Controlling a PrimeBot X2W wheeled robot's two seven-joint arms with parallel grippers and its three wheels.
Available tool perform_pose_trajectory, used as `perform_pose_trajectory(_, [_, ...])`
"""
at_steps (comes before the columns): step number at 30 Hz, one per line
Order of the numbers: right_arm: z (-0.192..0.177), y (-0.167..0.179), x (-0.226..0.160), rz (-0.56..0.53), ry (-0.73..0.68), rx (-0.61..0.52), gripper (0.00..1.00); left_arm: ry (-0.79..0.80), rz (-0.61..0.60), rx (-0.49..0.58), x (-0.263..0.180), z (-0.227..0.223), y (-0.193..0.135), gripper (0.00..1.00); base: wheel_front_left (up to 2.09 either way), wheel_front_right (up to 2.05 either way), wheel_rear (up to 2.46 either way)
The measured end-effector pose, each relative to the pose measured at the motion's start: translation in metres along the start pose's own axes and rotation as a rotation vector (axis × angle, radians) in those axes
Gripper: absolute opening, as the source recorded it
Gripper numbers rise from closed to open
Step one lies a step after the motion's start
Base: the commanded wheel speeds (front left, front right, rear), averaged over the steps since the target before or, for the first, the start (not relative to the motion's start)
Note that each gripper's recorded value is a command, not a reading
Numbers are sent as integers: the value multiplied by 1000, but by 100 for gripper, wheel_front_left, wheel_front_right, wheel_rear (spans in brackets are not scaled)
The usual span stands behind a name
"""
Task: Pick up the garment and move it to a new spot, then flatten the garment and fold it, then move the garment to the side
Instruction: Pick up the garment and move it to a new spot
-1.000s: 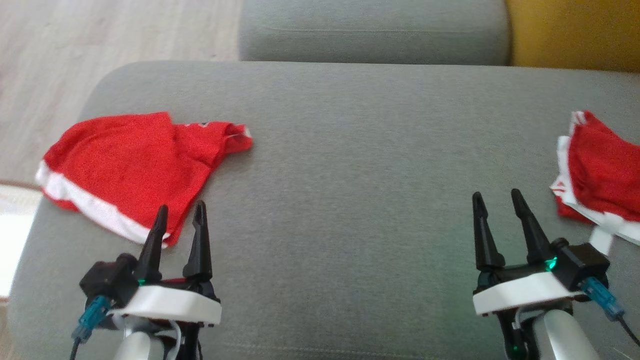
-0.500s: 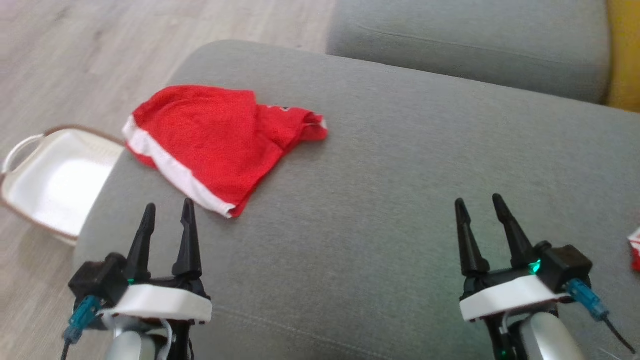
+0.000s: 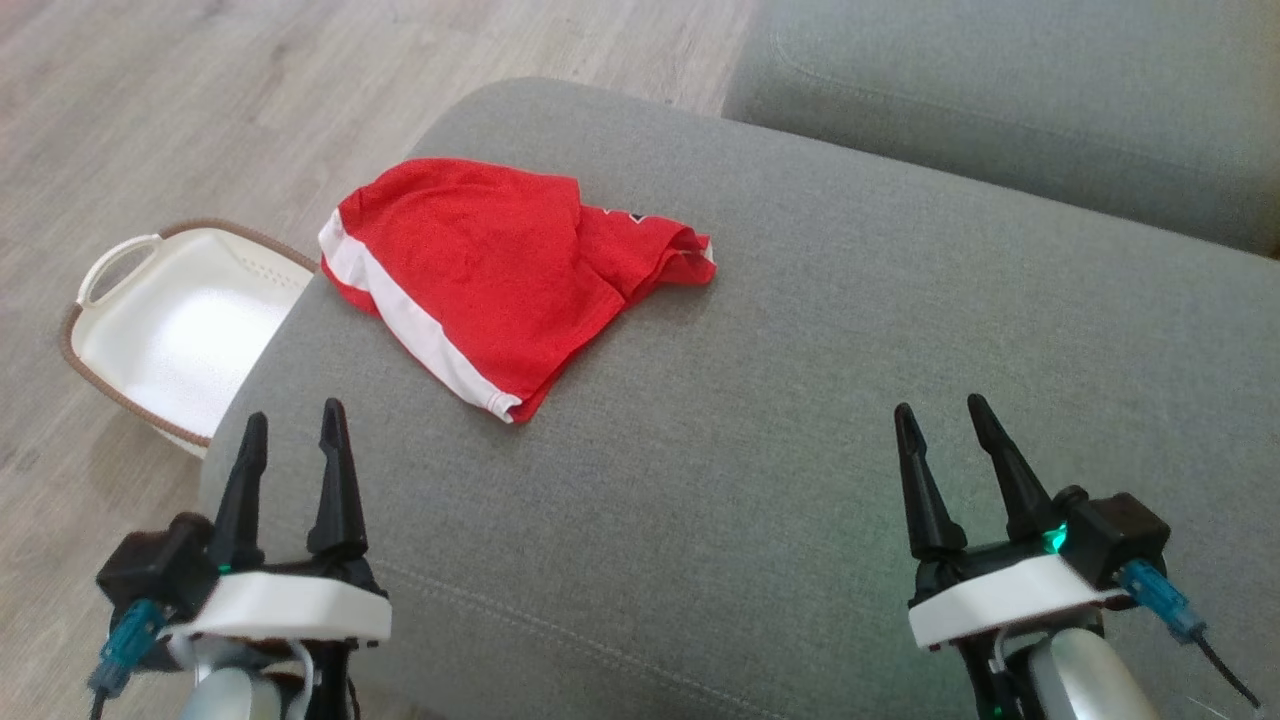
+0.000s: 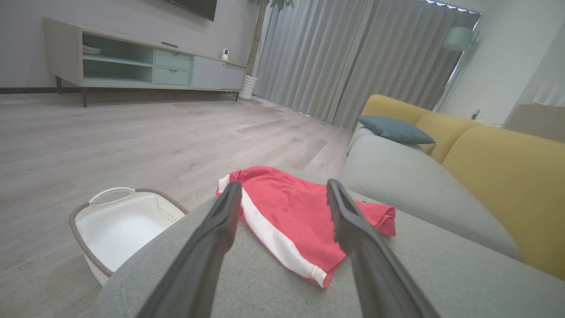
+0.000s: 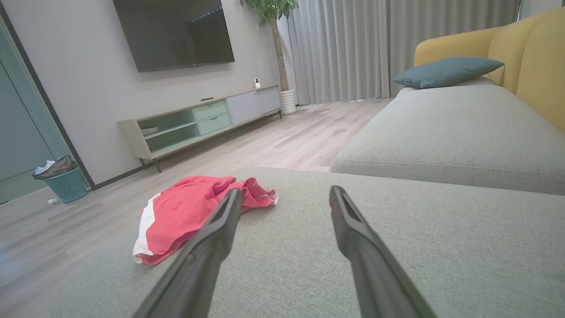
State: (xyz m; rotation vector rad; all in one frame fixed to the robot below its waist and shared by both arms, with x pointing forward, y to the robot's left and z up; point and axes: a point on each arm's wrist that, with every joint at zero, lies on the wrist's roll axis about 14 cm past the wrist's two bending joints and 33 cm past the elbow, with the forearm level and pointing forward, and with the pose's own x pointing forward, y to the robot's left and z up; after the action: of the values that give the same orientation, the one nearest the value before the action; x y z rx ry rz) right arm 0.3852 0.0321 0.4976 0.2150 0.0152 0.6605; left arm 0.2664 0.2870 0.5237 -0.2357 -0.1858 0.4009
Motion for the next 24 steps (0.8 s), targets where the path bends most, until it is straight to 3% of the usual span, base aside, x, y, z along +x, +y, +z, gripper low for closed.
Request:
perform_pose_trajectory(8, [-14, -18, 1, -41, 29, 9, 100, 20, 10, 32, 15, -5, 4, 100, 0, 0, 0])
perform_pose_trajectory(15, [-2, -76, 23, -162, -29, -49, 100, 87, -62, 153, 75, -27, -6, 100, 0, 0, 0])
perform_pose_trajectory(18, [3, -99, 29, -210, -55, -74, 100, 205, -82, 231, 98, -53, 1, 100, 0, 0, 0])
perform_pose_trajectory(21, [5, -119, 33, -253, -62, -87, 100, 429, -88, 312, 108, -96, 13, 100, 0, 0, 0])
perform_pose_trajectory(24, [5, -130, 36, -275, -63, -89, 100, 543, -108, 334, 115, -124, 9, 100, 0, 0, 0])
